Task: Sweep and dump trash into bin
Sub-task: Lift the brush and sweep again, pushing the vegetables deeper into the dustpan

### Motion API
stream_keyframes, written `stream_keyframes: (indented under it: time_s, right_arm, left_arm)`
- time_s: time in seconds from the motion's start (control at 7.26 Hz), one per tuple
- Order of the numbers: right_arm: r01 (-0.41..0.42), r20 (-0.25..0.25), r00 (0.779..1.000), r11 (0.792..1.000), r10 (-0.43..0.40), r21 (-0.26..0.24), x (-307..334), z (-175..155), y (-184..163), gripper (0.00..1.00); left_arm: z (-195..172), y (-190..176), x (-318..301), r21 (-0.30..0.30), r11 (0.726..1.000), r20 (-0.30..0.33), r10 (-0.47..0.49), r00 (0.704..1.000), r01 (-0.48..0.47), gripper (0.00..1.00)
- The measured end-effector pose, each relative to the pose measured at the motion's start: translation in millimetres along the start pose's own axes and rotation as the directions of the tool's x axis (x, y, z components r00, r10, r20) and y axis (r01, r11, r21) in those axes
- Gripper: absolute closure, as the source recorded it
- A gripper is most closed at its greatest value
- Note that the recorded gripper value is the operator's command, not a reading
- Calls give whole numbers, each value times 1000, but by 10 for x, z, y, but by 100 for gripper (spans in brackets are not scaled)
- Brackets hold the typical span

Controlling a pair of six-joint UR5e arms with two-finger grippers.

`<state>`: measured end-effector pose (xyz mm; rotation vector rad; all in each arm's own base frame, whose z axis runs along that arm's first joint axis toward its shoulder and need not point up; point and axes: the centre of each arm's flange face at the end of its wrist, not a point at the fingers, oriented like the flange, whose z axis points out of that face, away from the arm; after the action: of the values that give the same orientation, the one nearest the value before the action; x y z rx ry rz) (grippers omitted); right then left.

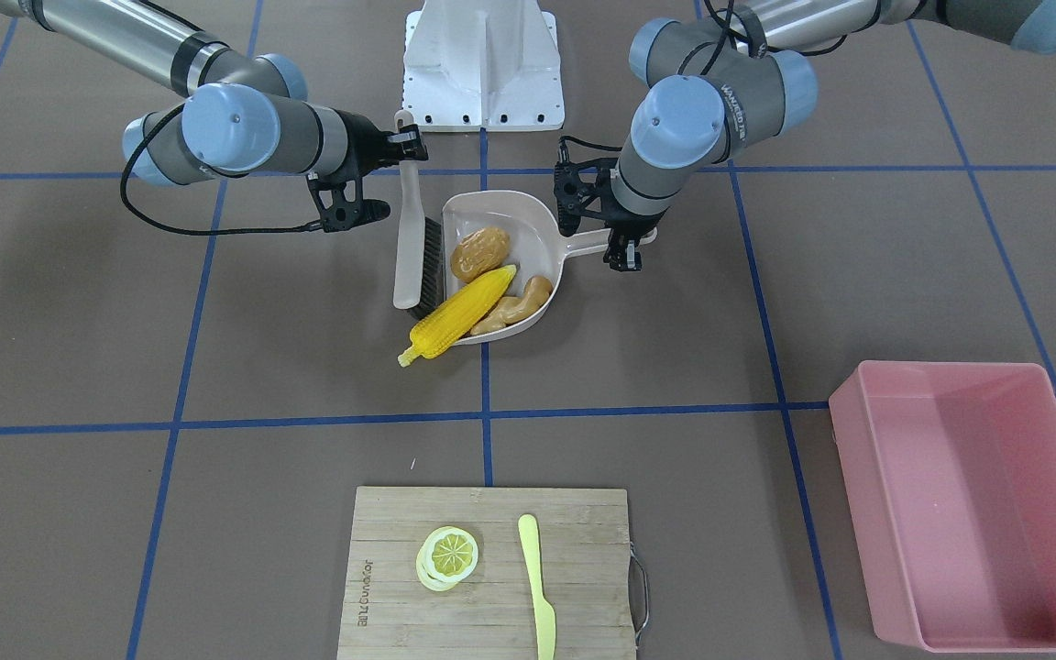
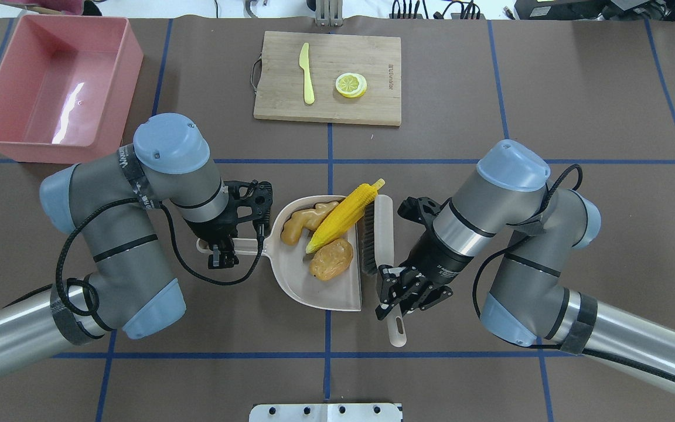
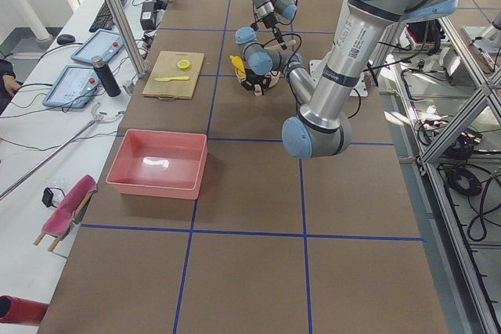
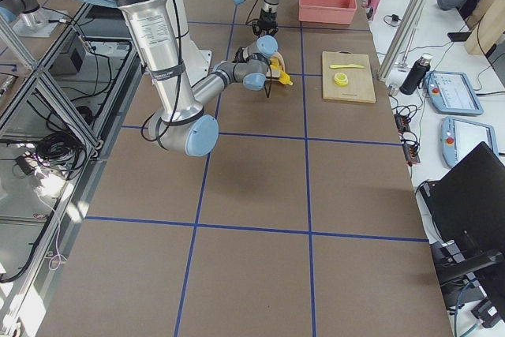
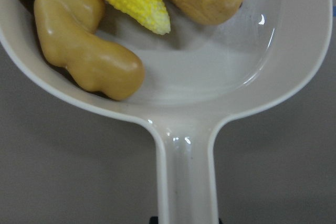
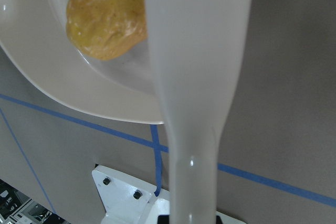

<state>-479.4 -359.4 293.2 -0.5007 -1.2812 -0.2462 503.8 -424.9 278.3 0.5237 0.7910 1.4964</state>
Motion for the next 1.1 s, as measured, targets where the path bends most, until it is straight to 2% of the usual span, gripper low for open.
stream_keyframes:
  time_s: [0.28, 0.69, 0.83, 1.1]
  right_arm:
    - [-20, 10, 1000, 999, 20, 28, 154, -346, -98, 100]
    - [-1, 10, 1000, 993, 0, 116, 507, -916, -347, 100]
    - [13, -5, 1000, 993, -13, 118, 665, -911, -418, 100]
    - [57, -39, 998, 994, -54, 94, 859, -696, -507, 100]
  left_arm:
    - [19, 2, -11, -3, 1000, 1, -1, 1000, 1, 100]
    - [16, 2, -19, 10, 1000, 12, 5, 1000, -5, 100]
    - [6, 6, -21, 13, 1000, 14, 4, 1000, -4, 100]
    - [-12, 26, -8, 18, 1000, 16, 3, 1000, -3, 100]
